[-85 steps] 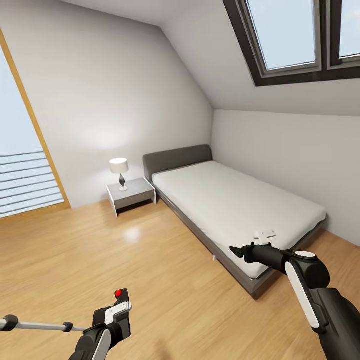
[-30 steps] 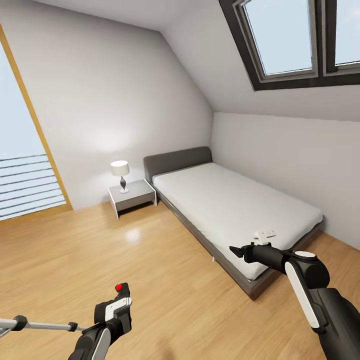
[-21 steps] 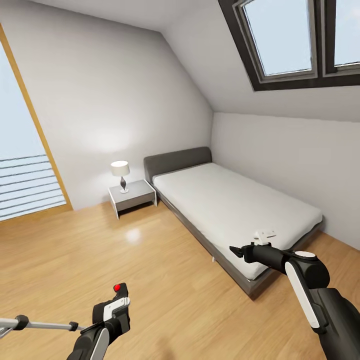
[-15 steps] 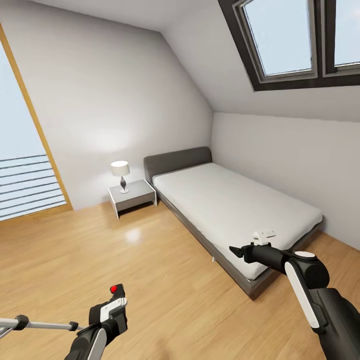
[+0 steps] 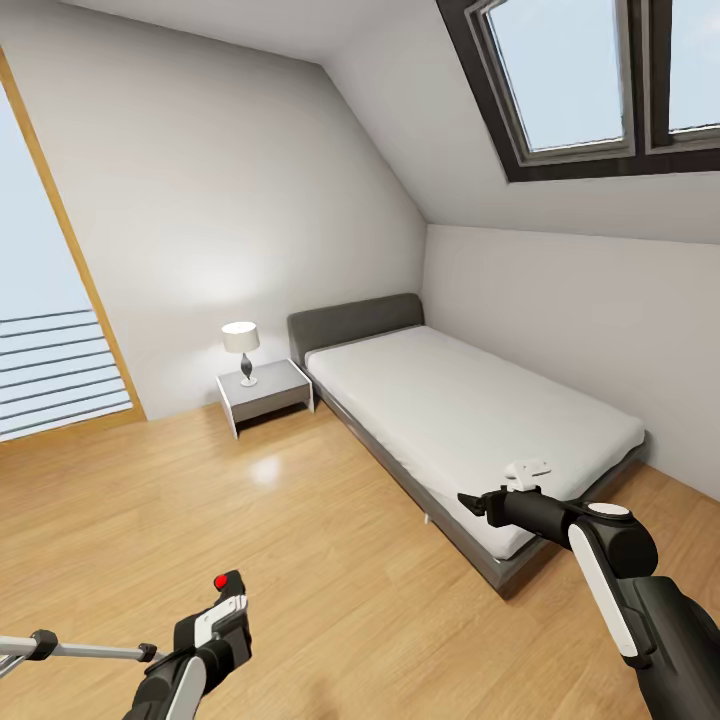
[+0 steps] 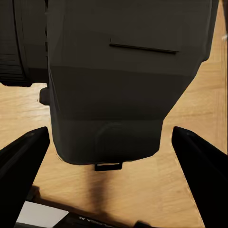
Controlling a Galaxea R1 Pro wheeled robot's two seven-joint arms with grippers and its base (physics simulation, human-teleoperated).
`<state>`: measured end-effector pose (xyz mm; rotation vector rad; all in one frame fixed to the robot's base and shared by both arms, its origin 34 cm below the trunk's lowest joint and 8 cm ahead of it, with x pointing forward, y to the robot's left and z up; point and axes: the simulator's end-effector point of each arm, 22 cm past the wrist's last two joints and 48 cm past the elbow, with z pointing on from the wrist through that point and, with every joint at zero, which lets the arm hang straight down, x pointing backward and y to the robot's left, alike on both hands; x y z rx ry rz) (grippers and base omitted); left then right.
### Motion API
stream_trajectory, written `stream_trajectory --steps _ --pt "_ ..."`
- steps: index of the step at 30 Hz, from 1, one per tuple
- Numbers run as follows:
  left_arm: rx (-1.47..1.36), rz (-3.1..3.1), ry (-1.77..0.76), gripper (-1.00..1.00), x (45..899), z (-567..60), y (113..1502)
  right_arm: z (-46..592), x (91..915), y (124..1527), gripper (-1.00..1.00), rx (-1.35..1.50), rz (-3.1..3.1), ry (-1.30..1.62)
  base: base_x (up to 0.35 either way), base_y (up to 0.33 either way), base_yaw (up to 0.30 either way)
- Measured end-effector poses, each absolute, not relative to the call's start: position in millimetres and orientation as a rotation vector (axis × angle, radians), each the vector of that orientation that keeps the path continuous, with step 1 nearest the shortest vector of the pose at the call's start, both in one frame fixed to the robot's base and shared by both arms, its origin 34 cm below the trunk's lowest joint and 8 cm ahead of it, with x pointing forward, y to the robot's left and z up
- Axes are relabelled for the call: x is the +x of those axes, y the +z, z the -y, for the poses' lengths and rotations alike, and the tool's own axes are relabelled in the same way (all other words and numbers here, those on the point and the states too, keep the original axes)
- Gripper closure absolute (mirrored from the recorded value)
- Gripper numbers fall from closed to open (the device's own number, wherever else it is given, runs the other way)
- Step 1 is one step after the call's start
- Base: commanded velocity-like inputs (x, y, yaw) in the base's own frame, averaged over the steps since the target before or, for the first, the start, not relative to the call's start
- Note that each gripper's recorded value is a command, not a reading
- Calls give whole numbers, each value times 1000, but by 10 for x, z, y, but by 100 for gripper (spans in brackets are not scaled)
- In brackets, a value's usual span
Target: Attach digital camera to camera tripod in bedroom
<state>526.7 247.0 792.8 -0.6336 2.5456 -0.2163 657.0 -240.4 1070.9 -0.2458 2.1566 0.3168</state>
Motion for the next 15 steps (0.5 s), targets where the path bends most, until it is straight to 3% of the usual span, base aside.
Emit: stream_trajectory --steps 6,15 --pt "-674 -2532 -238 100 5277 -2482 7940 2406 6568 10706 -100 -246 -2158 317 0 0 76" --pt "-690 -2525 -256 100 5286 -2469 7949 2414 6567 10706 -100 -244 -2159 316 13 -3 225"
